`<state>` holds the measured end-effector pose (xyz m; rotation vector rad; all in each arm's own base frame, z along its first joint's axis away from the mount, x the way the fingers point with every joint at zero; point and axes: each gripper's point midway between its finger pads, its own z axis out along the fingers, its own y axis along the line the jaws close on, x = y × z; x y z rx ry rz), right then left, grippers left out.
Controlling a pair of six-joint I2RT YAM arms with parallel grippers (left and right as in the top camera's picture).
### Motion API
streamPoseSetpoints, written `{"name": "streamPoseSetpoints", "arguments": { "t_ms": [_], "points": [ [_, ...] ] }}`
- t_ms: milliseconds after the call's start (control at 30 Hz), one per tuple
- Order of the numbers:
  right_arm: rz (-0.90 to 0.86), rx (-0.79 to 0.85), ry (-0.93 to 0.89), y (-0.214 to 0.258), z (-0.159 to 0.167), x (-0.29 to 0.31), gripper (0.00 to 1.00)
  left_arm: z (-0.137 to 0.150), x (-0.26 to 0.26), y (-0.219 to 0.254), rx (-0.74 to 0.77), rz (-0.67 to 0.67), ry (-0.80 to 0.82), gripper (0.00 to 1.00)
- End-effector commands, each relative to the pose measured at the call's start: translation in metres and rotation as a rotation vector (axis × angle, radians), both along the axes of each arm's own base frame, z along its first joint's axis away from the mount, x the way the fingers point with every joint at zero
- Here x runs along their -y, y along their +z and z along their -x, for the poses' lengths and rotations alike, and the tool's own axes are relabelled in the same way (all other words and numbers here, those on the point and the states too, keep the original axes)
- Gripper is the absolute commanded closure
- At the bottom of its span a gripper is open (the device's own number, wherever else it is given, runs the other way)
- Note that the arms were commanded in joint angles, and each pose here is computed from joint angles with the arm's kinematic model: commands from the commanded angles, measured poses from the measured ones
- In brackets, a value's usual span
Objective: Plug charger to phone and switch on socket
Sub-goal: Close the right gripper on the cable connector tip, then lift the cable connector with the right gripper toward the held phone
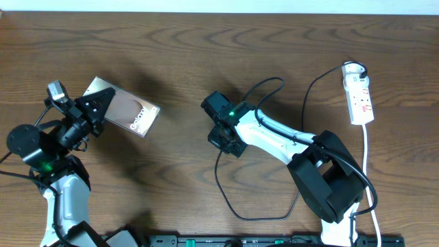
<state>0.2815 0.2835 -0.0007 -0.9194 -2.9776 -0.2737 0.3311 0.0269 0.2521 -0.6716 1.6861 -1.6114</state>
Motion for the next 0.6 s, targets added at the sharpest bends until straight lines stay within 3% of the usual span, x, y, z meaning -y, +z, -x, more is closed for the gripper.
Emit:
{"name": "streamPoseSetpoints", "arguments": {
  "t_ms": [0, 567],
  "points": [
    [0.034, -0.024, 0.002, -0.0142, 0.0058, 0.0031, 0.99, 0.0023, 0.0011, 0.0057, 0.026, -0.022, -0.013, 0.93],
    [0.001, -0.068, -0.014, -0.0133, 0.0047, 0.0079, 0.99, 0.0022, 0.0010, 0.0058, 0.028, -0.024, -0.012, 0.93]
  ]
}}
